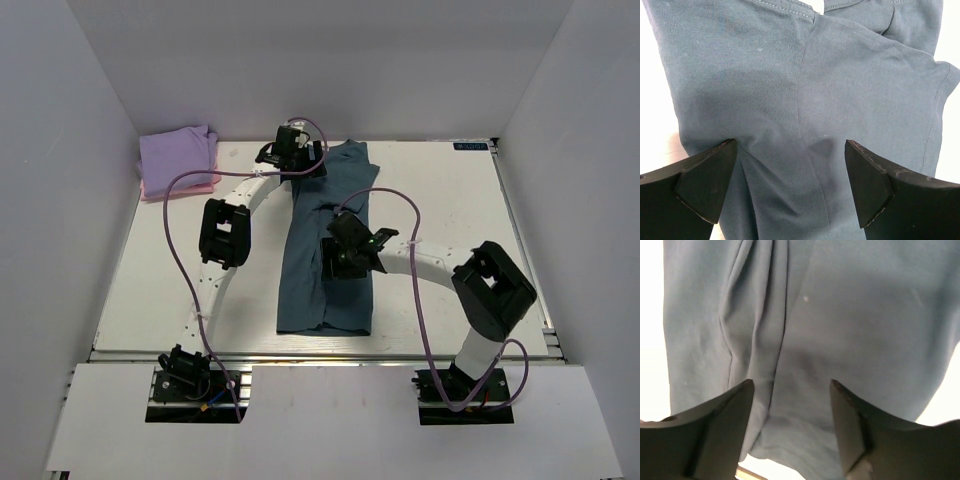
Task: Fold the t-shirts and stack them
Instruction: Rotate the tshirt 90 degrees
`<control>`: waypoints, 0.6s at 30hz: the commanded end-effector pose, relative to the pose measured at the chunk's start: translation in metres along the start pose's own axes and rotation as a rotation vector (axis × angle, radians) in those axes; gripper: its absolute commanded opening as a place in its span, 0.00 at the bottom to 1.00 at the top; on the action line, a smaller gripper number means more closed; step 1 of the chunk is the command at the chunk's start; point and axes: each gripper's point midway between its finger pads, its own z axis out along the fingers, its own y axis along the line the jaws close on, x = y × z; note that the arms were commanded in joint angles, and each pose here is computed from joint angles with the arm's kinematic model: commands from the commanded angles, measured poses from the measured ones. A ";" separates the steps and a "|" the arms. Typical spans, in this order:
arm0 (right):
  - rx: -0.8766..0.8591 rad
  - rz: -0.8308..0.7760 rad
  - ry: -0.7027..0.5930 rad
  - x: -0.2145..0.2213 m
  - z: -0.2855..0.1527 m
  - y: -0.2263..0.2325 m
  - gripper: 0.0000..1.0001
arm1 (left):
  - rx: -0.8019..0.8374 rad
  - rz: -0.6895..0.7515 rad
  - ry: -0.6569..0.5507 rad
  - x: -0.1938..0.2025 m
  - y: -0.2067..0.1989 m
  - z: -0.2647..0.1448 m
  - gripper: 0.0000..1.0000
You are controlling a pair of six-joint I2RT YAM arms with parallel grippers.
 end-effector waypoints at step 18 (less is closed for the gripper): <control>0.003 0.013 -0.078 0.039 -0.076 -0.036 0.90 | 0.008 0.112 -0.198 -0.123 -0.040 -0.179 0.99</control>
